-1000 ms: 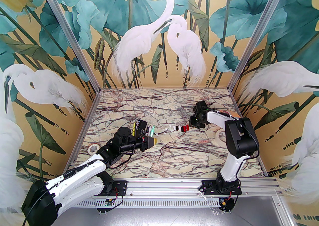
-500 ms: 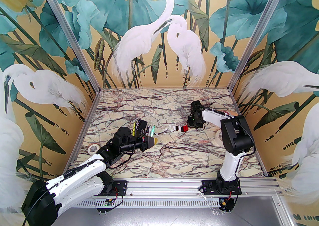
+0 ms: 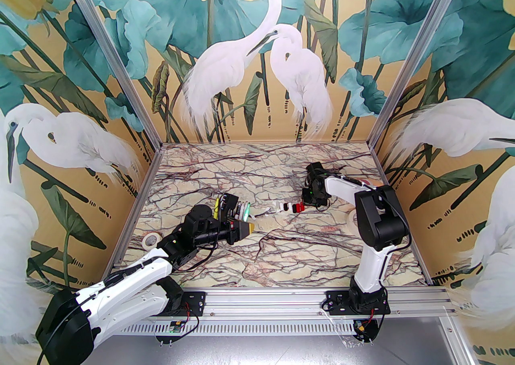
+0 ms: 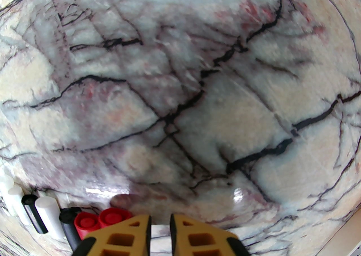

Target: Open the pen caps

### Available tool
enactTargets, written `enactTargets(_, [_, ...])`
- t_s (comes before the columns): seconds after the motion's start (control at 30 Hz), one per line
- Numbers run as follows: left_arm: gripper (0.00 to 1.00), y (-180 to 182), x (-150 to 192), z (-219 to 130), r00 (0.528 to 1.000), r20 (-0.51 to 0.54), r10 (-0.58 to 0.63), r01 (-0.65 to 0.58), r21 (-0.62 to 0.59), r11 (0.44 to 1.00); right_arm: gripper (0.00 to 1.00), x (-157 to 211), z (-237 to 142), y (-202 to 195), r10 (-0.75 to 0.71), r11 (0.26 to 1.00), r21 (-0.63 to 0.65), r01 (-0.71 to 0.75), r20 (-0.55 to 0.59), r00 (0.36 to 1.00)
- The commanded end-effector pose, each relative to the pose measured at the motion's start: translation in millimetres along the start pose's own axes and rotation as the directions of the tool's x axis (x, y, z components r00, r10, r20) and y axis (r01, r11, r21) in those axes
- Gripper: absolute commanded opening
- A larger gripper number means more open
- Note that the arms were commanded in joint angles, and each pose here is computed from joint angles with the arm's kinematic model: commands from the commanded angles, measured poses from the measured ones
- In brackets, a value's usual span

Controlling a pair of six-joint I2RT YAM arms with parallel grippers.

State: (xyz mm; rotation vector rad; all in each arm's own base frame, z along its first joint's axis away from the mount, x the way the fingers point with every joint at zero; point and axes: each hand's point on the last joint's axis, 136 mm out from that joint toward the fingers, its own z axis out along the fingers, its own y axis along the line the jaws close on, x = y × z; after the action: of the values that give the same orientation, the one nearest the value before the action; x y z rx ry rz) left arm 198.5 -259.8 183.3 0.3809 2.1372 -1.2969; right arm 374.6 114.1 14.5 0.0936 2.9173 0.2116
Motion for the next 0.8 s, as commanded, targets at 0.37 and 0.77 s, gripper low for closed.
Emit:
enactTargets(0.37, [0.11, -1.4, 2.2, -2.2, 1.000, 0.001, -0.014, 0.014, 0.020, 1.000, 0.25, -0.3, 7.7, -0.2, 0.014, 1.000, 0.020, -0.013, -0.005, 1.000])
enactTargets(0.77, [0.11, -2.0, 2.6, 1.1, 0.999, -0.016, -0.038, 0.039, 0.028, 0.999, 0.31, -9.8, 0.2, 0.5, -0.002, 1.000, 0.031, 0.001, 0.022, 1.000])
